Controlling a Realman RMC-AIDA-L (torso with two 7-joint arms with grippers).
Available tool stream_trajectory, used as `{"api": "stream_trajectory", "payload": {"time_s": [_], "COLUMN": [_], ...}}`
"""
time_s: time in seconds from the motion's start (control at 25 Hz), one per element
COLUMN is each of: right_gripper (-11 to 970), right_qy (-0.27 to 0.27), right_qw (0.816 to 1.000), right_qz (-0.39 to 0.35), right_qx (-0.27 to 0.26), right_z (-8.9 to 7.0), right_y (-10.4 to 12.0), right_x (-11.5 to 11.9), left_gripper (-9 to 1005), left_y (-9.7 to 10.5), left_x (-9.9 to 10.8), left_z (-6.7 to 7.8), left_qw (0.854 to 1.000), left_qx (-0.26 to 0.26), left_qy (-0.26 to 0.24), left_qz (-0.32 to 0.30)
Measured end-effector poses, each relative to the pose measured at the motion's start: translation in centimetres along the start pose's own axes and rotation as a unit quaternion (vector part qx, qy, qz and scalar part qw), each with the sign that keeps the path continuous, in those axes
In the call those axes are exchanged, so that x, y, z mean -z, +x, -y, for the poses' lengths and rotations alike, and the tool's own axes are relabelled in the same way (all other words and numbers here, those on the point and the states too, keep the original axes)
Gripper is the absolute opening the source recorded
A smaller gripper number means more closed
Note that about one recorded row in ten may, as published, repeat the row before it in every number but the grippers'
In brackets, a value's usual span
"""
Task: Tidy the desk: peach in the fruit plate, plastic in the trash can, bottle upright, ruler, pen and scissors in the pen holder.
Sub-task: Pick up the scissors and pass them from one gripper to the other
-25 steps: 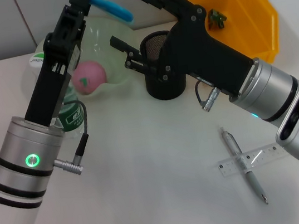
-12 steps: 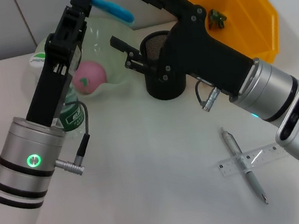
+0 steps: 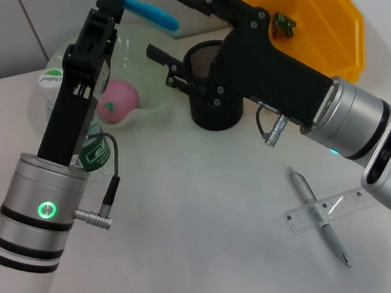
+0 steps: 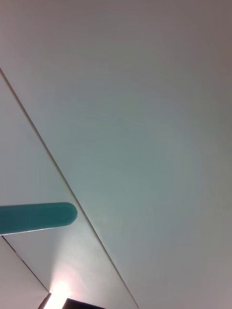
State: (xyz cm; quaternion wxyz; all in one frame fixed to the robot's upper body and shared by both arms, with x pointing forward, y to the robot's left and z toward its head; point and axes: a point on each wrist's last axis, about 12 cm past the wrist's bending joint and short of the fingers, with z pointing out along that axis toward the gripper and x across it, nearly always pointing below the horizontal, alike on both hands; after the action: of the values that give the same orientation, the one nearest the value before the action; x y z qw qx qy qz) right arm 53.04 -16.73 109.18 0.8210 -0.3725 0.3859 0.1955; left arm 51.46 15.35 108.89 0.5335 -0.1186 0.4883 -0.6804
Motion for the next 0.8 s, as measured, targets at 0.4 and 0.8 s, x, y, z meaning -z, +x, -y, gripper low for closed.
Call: {"api": "stream_trajectory", "payload": {"time_s": [0.4,0.8], "right_gripper": [461,398], "right_qy": [0.0,-0.002], "right_qw": [1.0,1.0], "right_qz": [-0.001,-0.004], "right_qx": [0.002,0.006], "right_z": [0.09,0.22], "right_y": [0.03,0.15], "right_x": [-0.04,-0.3], "left_gripper": [330,335], "left_y": [0.07,0.19], "left_x": [-0.09,-0.28], "left_z": [0.01,-0.02], "left_qw": [1.0,1.0], "left_qx": [0.001,0.003], "left_qy": [0.0,-0.001], "left_qz": [-0.002,-0.005]}}
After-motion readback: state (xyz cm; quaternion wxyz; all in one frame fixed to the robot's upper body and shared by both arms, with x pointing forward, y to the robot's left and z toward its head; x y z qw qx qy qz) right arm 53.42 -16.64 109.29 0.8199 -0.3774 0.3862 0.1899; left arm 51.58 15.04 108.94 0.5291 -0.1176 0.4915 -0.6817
